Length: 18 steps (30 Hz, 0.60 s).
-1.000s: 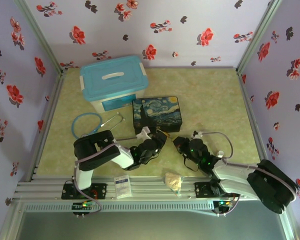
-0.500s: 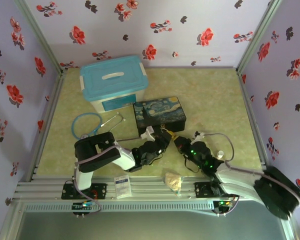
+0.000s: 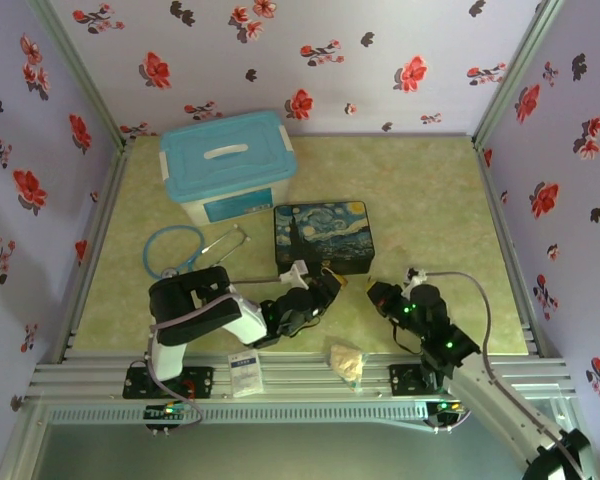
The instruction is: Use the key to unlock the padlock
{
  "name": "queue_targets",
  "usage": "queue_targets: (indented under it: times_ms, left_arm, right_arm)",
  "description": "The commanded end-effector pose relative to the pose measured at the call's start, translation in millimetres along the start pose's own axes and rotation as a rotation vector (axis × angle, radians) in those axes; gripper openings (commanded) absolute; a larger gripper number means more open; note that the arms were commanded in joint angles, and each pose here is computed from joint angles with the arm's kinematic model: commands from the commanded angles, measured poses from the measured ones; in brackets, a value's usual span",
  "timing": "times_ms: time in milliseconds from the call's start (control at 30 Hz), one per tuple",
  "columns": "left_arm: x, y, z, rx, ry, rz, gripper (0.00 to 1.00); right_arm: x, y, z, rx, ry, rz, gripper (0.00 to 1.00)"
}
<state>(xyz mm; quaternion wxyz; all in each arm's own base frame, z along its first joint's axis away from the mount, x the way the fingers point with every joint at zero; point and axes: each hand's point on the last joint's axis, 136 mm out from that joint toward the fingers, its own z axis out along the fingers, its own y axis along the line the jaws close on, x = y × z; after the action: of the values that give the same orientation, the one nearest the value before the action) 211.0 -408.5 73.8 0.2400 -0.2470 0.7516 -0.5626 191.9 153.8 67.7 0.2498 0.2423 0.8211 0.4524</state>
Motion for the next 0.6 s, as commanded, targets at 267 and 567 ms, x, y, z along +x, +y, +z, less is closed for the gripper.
queue_targets:
  times_ms: [267,567]
  left_arm:
    - [-6,9,4,-0.148,0.043,0.194,0.05]
    - [-23,16,-19,-0.184,0.007,0.237,0.26]
  right_arm:
    - [19,51,5,-0.089,0.248,-0.295,0.00]
    - [22,74,4,-0.151,0.292,-0.422,0.00]
